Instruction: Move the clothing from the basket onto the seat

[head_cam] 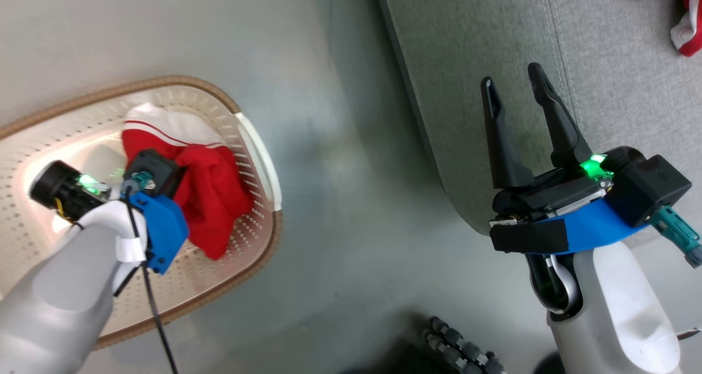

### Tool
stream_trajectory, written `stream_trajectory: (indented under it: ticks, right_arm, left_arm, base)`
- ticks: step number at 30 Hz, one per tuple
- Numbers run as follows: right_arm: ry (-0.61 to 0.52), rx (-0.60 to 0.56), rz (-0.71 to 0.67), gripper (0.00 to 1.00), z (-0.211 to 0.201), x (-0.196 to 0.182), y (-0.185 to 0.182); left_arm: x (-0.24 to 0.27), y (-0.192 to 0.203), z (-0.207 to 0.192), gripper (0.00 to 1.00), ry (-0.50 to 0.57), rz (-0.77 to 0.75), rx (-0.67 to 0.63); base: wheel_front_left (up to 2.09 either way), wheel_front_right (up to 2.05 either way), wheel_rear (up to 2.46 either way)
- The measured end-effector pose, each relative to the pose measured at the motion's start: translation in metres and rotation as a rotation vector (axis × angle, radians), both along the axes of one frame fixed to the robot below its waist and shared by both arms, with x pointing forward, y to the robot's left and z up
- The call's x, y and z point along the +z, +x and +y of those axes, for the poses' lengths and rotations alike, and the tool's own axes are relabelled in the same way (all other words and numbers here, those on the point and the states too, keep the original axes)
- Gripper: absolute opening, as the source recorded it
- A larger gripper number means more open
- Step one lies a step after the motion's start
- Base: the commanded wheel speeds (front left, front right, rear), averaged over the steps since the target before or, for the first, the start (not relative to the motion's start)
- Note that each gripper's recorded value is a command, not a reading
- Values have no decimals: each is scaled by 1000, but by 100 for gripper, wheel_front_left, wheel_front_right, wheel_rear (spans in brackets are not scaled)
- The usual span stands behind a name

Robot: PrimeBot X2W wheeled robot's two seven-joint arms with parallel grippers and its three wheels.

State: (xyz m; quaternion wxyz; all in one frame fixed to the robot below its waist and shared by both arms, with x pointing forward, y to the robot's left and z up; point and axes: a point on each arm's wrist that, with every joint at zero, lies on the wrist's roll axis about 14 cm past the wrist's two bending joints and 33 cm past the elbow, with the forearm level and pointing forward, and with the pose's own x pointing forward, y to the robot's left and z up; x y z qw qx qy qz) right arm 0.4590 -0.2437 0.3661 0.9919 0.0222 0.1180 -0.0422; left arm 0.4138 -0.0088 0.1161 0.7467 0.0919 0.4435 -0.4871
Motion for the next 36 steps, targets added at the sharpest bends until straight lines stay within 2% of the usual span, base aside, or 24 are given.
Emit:
stream_trajectory:
  ticks: [12,22,36]
  right_arm:
    - [-51,61,-127,100,16,54,7]
    - [-47,95,-227,100,34,107,-16]
    - [-6,184,-337,100,73,162,-45]
  left_arm:
    - [80,2,-7,0,-96,-104,130]
    - [160,-15,-8,0,-164,-207,242]
    - [269,-15,-10,0,-273,-435,298]
  base:
    - [0,0,0]
    - [0,0,0]
    - [0,0,0]
